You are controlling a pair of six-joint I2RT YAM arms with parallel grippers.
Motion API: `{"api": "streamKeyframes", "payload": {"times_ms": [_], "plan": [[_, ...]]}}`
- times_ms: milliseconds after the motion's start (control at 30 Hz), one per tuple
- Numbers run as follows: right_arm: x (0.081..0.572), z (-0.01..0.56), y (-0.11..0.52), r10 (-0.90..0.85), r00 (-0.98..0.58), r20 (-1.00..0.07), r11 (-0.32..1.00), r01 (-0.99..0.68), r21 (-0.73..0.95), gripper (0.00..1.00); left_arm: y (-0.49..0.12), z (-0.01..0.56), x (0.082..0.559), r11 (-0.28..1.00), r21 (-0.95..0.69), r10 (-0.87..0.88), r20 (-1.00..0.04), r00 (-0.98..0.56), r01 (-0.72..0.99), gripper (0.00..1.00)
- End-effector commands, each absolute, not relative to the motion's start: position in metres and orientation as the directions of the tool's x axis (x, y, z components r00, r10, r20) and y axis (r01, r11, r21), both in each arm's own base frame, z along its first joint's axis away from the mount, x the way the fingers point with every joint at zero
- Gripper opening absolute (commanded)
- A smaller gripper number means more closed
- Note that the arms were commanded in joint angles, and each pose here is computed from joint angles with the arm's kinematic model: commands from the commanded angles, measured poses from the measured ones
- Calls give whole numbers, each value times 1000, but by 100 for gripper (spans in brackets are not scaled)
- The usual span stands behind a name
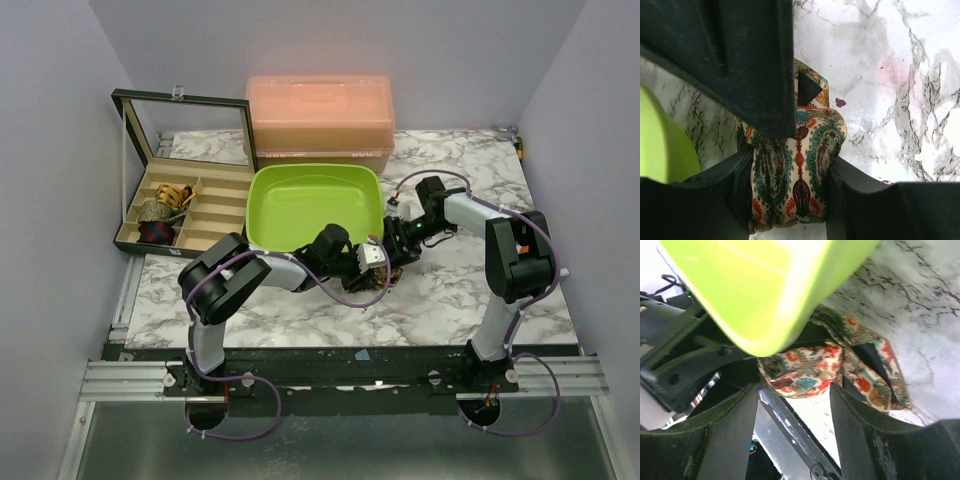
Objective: Roll the ties
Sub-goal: Roll the tie at the center of the board.
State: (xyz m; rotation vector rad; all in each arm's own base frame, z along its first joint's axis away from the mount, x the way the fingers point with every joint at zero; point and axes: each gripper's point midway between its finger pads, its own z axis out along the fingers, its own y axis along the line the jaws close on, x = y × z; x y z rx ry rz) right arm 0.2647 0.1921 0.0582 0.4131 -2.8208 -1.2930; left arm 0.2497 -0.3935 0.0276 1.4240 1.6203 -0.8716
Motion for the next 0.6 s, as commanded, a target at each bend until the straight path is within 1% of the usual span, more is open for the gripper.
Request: {"api": "streamKeyframes", "payload": {"times_ms": [0,233,300,333,433,500,533,567], "plan": [[265,68,204,-200,-975,-98,585,-199,786,61,-366,-21,232,154,-52,608,-782,-136,987,34],[251,38,199,-193,-981,-20,613,-137,778,55,-369,-21,233,151,-56,610,-780,-138,987,36],[243,28,195,-203,-979,7,630,-125,767,51,-371,-20,233,152,-58,608,-781,-140,987,37],[239,24,193,-204,-979,18,637,-118,762,46,-371,-20,234,152,-58,607,-782,-140,987,37],[239,12,186,-192,-981,16,682,-122,721,20,-372,-19,233,149,-62,605,-784,-141,987,40],[242,2,179,-184,-983,22,722,-120,681,3,-374,-16,233,146,-62,596,-791,-138,987,47],[245,-2,175,-181,-983,24,739,-119,663,1,-375,-13,232,142,-62,589,-797,-134,988,51],[246,-6,171,-173,-984,31,756,-113,645,1,-376,-11,232,139,-62,580,-804,-132,988,55]]}}
